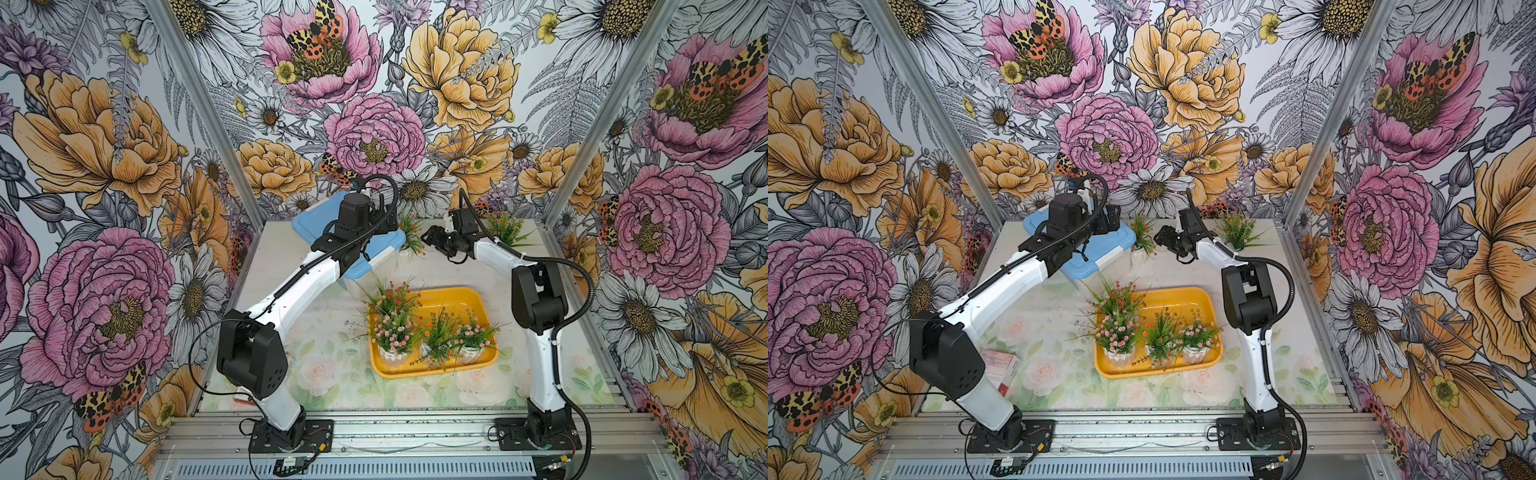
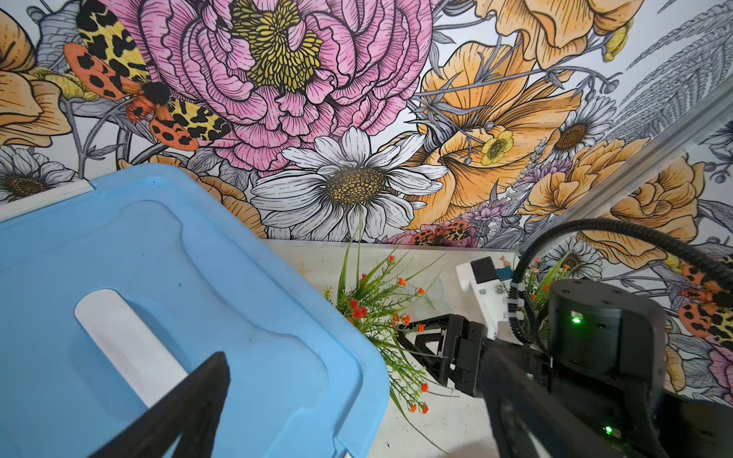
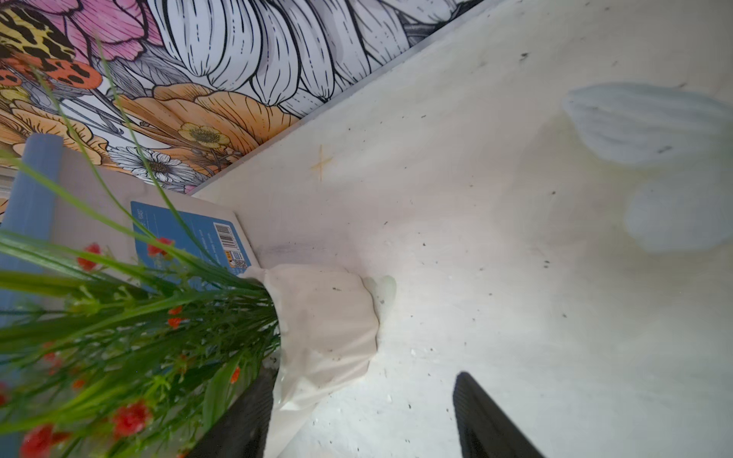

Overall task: Put the potted gypsophila into the storage box
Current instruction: Pick up the baby's breath potted plant from the center of the board, then place the baby's breath potted plant at the storage box.

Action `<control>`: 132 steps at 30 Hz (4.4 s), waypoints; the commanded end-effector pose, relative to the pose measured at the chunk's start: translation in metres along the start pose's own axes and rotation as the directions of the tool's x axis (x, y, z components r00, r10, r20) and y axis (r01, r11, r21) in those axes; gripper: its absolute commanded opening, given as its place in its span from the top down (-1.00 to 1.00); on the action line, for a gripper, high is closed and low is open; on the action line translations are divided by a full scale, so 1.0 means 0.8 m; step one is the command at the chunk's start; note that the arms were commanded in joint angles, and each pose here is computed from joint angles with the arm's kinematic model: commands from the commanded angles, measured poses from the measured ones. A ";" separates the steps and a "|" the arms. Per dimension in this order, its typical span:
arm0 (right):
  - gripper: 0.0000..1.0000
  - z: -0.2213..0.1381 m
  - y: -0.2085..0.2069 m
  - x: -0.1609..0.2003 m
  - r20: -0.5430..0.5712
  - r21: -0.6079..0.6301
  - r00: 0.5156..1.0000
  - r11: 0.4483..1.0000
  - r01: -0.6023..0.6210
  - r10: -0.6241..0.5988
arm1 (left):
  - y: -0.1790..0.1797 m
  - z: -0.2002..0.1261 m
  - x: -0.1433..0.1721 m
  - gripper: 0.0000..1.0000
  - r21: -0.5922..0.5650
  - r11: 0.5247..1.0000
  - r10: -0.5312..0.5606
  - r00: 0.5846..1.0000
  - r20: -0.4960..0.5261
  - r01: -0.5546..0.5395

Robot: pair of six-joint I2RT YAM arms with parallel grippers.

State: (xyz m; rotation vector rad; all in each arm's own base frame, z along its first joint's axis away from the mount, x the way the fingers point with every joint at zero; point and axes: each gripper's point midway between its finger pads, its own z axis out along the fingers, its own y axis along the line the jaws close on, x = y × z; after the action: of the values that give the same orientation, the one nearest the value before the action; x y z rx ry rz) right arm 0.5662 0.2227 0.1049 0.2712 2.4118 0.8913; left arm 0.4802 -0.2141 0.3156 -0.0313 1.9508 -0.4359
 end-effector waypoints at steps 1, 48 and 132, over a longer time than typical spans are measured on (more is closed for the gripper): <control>-0.45 0.010 0.018 -0.004 -0.014 -0.062 0.999 0.998 0.031 -0.032 | -0.002 0.004 -0.014 -0.98 0.019 1.000 0.008 1.000 0.015 -0.009; 0.60 0.043 -0.014 0.049 -0.021 0.265 0.994 0.958 0.112 -0.111 | 0.024 -0.030 -0.001 -0.98 -0.022 1.000 -0.006 0.999 -0.053 0.005; 1.00 -0.244 0.022 0.220 0.130 0.301 0.976 0.945 0.130 -0.176 | 0.037 -0.285 0.125 -0.98 0.175 0.985 0.019 0.999 -0.040 -0.011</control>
State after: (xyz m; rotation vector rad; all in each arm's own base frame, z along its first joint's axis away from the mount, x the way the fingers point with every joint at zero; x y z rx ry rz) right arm 0.3110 0.1973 0.1440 0.2072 2.4491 0.3829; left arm 0.2398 -0.1427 0.3054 0.1185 1.9225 -0.6109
